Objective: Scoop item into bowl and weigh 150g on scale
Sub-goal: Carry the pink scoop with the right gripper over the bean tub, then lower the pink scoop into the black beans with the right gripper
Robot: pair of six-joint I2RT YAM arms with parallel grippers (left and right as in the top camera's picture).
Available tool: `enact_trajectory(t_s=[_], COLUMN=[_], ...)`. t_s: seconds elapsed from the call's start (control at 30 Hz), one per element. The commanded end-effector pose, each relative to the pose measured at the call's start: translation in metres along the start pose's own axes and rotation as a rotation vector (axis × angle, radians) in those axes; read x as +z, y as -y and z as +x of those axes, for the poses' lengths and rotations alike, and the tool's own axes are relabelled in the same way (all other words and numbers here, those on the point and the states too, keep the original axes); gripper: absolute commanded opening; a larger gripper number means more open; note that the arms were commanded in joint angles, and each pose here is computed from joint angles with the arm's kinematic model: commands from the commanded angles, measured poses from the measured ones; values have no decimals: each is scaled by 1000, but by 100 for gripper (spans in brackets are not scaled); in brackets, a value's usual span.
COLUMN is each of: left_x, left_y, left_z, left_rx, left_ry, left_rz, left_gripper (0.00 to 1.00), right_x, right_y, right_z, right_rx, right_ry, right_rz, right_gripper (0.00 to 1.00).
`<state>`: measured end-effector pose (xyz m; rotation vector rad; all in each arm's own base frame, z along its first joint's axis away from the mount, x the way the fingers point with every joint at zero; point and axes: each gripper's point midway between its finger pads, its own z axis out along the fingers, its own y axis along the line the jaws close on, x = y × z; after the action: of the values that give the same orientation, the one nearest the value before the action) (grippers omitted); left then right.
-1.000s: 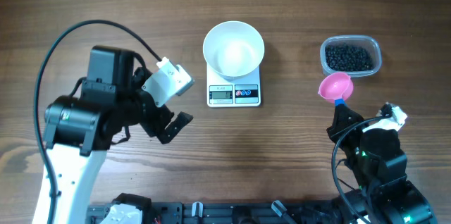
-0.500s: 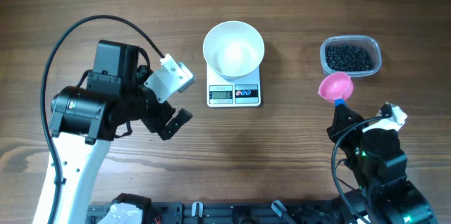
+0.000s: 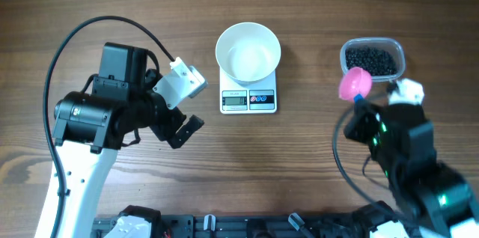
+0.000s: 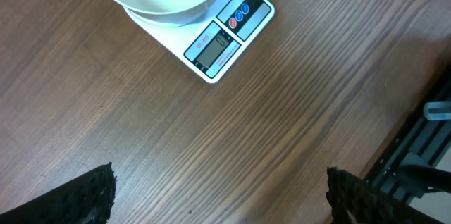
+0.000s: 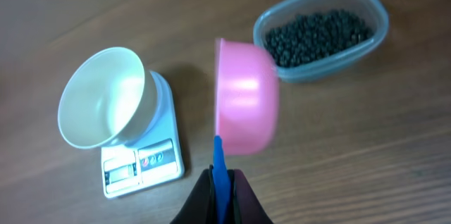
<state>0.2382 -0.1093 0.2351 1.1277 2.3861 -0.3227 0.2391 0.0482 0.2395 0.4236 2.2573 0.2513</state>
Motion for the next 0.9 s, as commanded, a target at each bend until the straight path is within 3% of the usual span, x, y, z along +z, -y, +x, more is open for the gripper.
enact_trajectory(t_s=[0.0, 0.13, 0.27, 0.5, 0.87], left_x=[-3, -3, -3, -3, -3], left_y=[-3, -3, -3, -3, -3], left_z=[-2, -2, -2, -2, -2], left_rx=[18, 18, 18, 17, 18], left_ry=[9, 9, 9, 9, 9], left_rz=[-12, -12, -12, -12, -12], left_gripper=[100, 100, 100, 100, 100], right_x=[10, 31, 48, 61, 133], right_y=[-13, -29, -38, 22, 58], right_z=[-17, -35, -62, -105, -98], right_rx=[-50, -170, -244, -289, -387], right_ry=[-94, -219, -219, -126, -272], right_rz=[73, 162, 220, 525, 615], right_gripper=[5, 5, 4, 4, 4])
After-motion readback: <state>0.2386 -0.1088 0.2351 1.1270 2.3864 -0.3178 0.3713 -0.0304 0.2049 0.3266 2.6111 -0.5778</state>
